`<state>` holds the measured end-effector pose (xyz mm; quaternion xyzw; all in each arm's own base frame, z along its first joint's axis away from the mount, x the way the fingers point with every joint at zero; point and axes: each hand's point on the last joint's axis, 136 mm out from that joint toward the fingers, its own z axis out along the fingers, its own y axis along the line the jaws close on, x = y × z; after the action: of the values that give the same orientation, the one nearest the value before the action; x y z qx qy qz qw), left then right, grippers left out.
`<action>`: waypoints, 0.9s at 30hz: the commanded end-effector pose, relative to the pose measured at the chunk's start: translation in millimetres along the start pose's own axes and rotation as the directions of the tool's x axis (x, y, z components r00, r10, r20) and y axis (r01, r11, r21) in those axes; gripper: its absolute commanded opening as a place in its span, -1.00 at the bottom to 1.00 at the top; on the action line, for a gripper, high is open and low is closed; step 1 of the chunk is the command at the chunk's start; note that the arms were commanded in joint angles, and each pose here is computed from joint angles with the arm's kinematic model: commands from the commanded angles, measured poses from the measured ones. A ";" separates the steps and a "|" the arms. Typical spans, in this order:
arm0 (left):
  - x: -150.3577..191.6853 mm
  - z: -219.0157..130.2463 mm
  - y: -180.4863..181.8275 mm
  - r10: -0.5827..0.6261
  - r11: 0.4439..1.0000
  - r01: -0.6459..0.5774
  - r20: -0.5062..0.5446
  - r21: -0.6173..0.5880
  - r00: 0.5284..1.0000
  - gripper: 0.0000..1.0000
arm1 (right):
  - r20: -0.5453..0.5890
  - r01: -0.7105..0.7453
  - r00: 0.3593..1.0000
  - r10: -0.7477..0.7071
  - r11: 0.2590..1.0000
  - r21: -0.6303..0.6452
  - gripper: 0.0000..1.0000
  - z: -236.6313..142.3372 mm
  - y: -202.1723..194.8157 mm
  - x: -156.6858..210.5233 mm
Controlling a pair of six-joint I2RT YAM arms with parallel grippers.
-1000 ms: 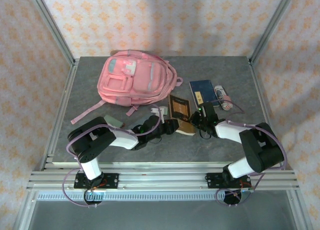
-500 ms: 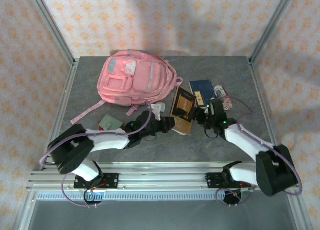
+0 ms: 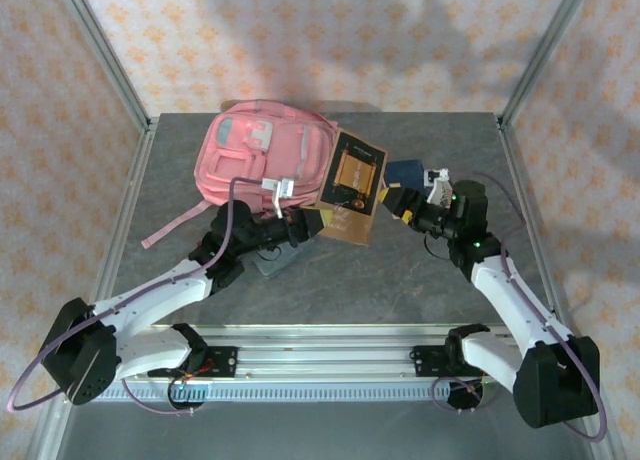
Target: Pack the student bag
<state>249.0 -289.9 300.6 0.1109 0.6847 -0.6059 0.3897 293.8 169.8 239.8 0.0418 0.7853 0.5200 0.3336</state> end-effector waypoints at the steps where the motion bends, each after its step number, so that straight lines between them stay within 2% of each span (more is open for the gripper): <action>1: -23.9 -13.6 -77.1 0.079 0.956 -0.086 0.036 0.282 0.996 -0.95 | -0.042 0.141 0.986 -0.159 0.947 -0.290 0.58 -18.2 72.9 7.8; 6: -30.3 -30.1 -111.8 0.021 0.881 -0.045 0.057 0.472 0.998 -0.95 | -0.037 0.199 0.972 -0.232 0.896 -0.398 0.67 -35.8 106.1 14.2; 10: -30.3 -29.4 -112.7 -0.019 0.860 -0.004 0.041 0.511 0.999 -0.96 | -0.039 0.220 0.964 -0.264 0.868 -0.446 0.70 -43.7 125.1 19.0; 16: -25.4 -17.7 -91.8 -0.040 0.893 0.028 0.018 0.449 0.999 -0.96 | -0.026 0.257 0.948 -0.316 0.812 -0.524 0.69 -58.8 156.4 24.6; 21: -19.1 -6.1 -50.0 -0.022 0.963 0.018 0.011 0.269 1.000 -0.96 | 0.031 0.318 0.931 -0.363 0.769 -0.554 0.66 -78.3 181.2 25.3; 27: -16.9 -6.2 -26.1 -0.042 0.979 0.038 0.012 0.199 0.999 -0.96 | 0.042 0.328 0.926 -0.376 0.742 -0.585 0.61 -88.0 194.8 30.4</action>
<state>236.8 -290.1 332.4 0.1263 0.6176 -0.6956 0.3446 184.4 201.2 384.7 -0.1878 0.6276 0.6584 0.3707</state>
